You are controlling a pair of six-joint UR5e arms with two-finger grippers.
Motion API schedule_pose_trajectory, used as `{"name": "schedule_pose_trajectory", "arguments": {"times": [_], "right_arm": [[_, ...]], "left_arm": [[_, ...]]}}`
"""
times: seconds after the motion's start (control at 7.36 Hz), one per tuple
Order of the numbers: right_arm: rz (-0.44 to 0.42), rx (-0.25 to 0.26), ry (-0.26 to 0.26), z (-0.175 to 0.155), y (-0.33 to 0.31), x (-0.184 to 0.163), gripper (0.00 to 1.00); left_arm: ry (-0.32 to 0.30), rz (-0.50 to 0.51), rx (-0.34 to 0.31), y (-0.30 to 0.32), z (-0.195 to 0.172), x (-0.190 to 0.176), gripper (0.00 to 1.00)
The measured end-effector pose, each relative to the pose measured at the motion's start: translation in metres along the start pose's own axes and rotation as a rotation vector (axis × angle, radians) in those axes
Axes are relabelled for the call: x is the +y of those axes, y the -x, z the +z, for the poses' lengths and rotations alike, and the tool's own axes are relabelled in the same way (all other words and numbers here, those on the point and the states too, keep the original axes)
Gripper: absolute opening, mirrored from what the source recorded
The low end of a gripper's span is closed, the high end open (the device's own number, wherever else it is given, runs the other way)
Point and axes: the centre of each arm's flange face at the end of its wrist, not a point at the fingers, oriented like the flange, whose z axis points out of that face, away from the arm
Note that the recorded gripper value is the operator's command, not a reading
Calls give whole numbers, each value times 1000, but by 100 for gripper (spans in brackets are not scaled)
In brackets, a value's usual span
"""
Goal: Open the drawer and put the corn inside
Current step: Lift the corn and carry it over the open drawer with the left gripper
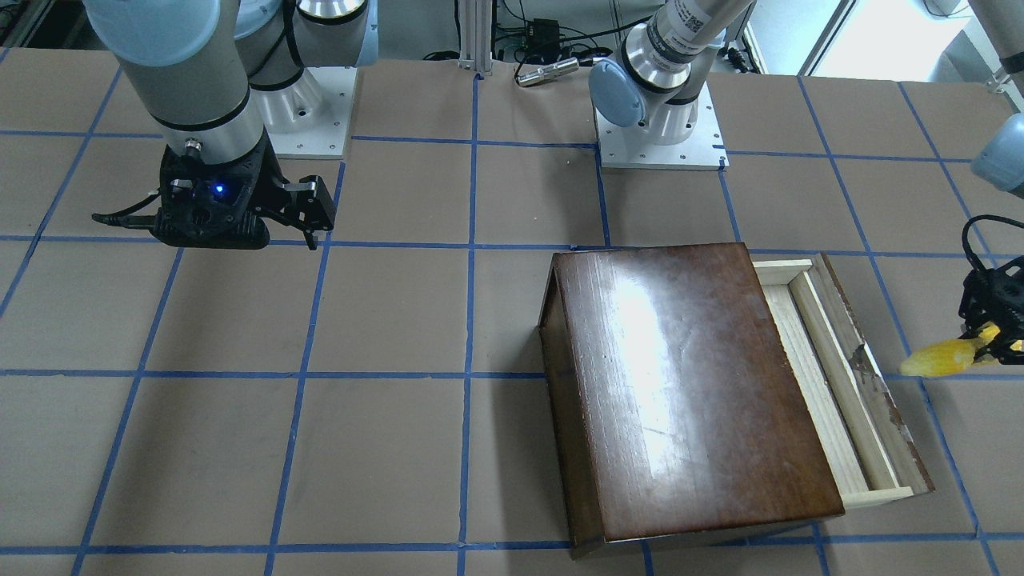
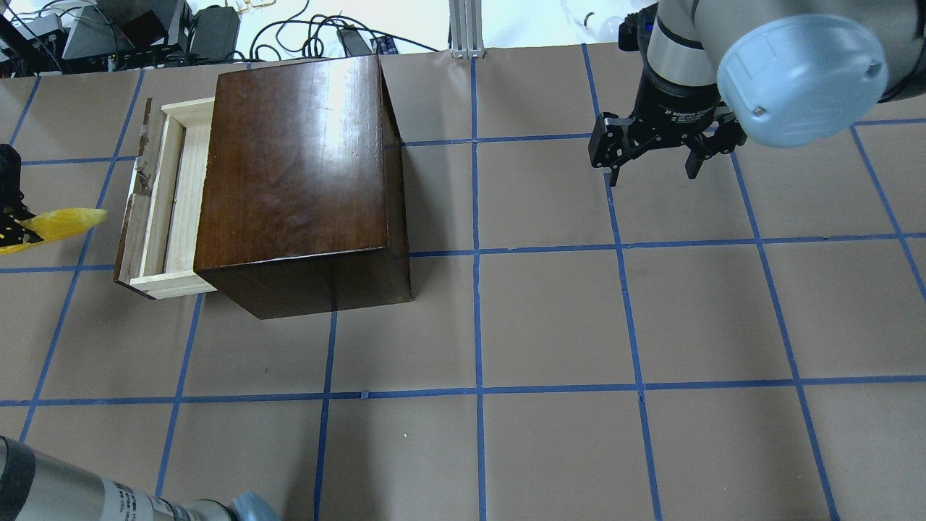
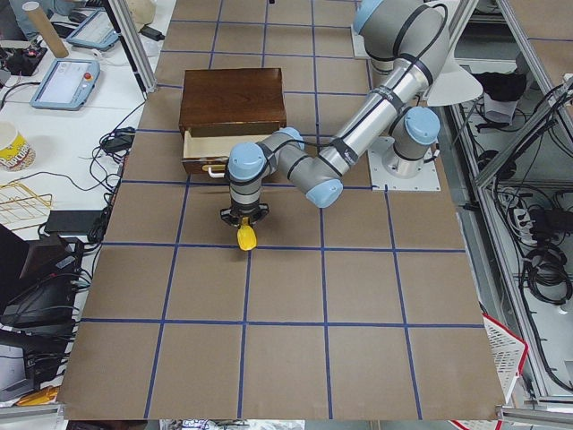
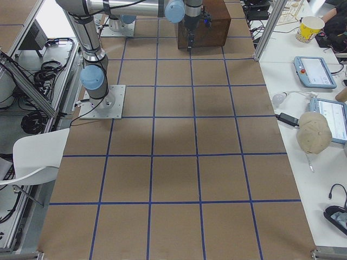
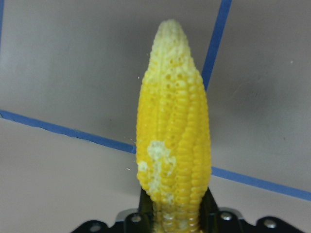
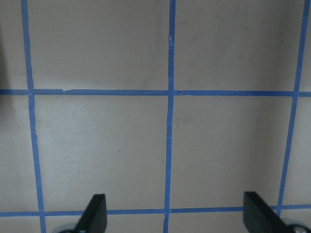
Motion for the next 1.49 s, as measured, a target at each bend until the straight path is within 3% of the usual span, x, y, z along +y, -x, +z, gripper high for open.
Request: {"name": "schedule_pose_trajectory", "arguments": {"times": [0.68,1.49], "right_arm": [[0,-2,0,0,0,0,100],[0,-2,0,0,0,0,100]], "left_arm": [[-20,218,9,2,-96,-78,0],[-32,331,24,-6,-120,-148,0]]}}
